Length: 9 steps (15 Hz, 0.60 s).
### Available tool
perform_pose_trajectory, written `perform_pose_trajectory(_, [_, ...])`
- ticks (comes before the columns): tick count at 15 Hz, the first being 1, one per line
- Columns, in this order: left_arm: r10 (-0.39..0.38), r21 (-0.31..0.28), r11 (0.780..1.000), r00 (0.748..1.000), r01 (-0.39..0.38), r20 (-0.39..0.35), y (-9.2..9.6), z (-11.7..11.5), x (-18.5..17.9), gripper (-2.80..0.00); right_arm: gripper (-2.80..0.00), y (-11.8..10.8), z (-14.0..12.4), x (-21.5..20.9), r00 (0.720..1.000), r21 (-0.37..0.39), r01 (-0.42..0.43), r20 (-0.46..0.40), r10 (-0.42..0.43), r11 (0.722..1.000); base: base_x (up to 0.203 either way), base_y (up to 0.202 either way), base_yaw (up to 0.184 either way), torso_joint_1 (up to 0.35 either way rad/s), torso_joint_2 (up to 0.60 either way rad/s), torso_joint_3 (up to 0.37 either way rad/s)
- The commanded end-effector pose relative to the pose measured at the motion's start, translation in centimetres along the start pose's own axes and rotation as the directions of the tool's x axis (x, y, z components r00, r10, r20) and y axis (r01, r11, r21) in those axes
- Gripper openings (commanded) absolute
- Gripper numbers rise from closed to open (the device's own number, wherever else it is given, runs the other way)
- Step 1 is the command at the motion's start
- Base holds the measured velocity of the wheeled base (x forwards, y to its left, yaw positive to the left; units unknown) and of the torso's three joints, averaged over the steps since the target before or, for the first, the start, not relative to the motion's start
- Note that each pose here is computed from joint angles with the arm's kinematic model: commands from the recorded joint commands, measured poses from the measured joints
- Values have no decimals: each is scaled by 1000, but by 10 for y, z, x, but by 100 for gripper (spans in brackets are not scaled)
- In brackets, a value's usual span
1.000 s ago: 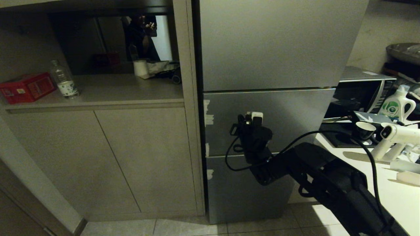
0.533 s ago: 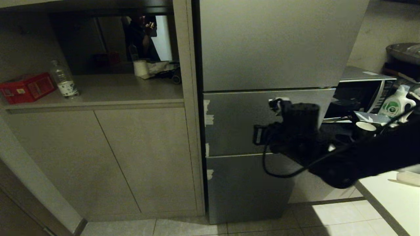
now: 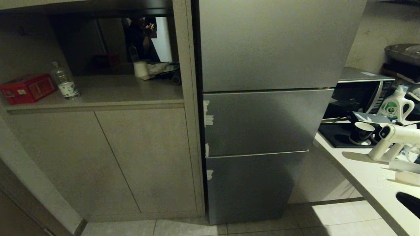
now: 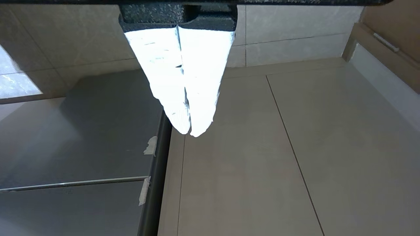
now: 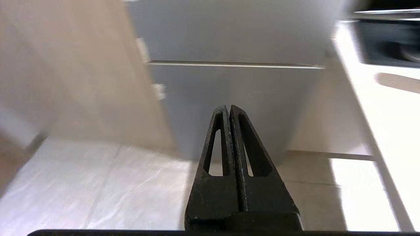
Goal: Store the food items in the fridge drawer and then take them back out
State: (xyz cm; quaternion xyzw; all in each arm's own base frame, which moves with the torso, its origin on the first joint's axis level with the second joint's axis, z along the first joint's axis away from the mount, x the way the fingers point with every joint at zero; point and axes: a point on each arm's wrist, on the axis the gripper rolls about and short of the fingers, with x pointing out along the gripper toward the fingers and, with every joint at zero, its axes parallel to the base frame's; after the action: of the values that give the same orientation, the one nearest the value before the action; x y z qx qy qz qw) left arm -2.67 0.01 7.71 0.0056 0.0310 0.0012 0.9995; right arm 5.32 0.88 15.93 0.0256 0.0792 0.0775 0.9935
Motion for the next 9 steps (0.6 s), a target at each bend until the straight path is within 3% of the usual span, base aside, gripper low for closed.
perform_pose_trajectory(1, [1, -1, 1000, 1000, -1, -1, 0, 0, 0, -280, -280, -2, -45, -60, 961, 1, 56, 271, -54, 998, 0, 0, 0, 0, 0, 0])
perform_pose_trajectory(3, [3, -8, 1000, 1000, -3, -1, 0, 0, 0, -280, -280, -2, -69, -69, 939, -6, 102, 331, -95, 995, 0, 0, 0, 0, 0, 0])
perform_pose_trajectory(5, [4, -8, 1000, 1000, -4, -1, 0, 0, 0, -280, -280, -3, -89, -63, 953, -19, 166, 261, -155, 986, 0, 0, 0, 0, 0, 0])
perform_pose_trajectory(6, [5, -8, 1000, 1000, -5, -1, 0, 0, 0, -280, -280, -3, -93, -61, 961, -74, 184, 223, -164, 980, 0, 0, 0, 0, 0, 0])
perform_pose_trajectory(9, [5, -8, 1000, 1000, -5, -1, 0, 0, 0, -280, -280, -3, -94, -61, 965, -116, 179, 214, -151, 977, 0, 0, 0, 0, 0, 0])
